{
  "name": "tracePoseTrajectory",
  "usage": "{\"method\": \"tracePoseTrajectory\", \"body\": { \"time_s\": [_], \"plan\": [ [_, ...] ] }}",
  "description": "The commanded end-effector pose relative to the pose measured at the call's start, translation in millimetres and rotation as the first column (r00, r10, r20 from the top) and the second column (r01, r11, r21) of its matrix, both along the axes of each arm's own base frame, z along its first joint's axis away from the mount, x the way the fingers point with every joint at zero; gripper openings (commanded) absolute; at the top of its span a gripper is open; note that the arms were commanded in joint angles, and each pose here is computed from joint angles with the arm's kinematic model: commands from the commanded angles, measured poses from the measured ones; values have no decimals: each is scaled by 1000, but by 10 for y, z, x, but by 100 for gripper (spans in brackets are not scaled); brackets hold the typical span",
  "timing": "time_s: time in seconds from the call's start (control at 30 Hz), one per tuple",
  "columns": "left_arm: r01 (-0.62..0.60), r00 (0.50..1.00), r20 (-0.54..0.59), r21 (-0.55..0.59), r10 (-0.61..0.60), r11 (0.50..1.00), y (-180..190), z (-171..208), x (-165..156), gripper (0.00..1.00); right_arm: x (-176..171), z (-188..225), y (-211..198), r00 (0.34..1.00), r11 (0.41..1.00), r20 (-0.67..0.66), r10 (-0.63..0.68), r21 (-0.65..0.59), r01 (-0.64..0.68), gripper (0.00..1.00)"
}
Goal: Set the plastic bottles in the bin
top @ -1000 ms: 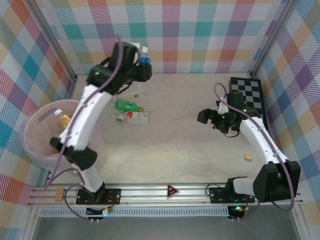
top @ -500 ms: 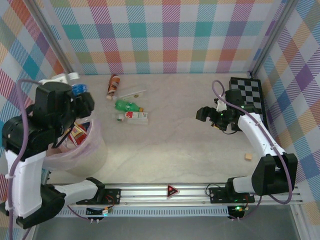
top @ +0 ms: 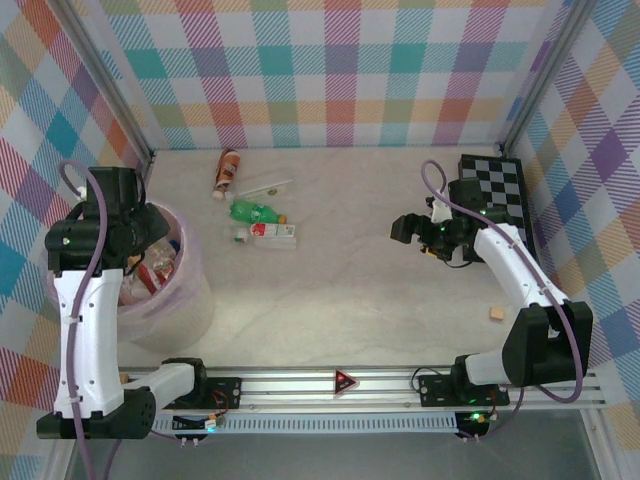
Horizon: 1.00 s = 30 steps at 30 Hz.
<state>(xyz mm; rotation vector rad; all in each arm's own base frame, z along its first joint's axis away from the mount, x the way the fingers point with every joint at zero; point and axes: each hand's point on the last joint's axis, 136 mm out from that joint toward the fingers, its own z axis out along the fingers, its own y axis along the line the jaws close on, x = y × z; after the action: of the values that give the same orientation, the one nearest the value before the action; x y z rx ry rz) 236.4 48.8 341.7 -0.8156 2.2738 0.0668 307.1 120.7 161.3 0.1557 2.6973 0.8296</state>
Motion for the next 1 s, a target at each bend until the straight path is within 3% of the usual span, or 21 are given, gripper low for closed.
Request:
{"method": "tracePoseTrajectory", "body": {
  "time_s": [0.0,0.33,0.5,0.57,0.63,0.73,0.83,0.97],
  "plan": [
    [-3,1000,-26,-7,3,1000,27,-127,32,24,27,97,36,999,999,37,31,5,-31,98],
    [-83,976,-185,153,112,985,316,-352,-401,29,86,90,79,999,999,31,37,26,-38,98],
    [-49,986,-154,76,60,996,181,-400,-336,32,105,88,97,999,999,27,38,37,-39,98],
    [-13,990,-142,11,14,1000,62,-443,-249,44,107,88,100,999,999,25,36,40,-37,98],
    [13,990,-139,-25,-17,1000,-10,-464,-188,62,103,95,98,999,999,28,36,39,-37,98],
    [34,992,-119,-29,-38,999,-35,-386,-162,77,90,80,92,999,999,26,38,34,-39,98],
    [46,995,-93,-13,-47,999,-27,-224,-169,83,95,72,86,999,999,23,36,32,-37,98],
    [54,997,-61,46,-51,997,41,68,-182,84,111,87,98,999,999,24,33,40,-34,98]
  ]
}}
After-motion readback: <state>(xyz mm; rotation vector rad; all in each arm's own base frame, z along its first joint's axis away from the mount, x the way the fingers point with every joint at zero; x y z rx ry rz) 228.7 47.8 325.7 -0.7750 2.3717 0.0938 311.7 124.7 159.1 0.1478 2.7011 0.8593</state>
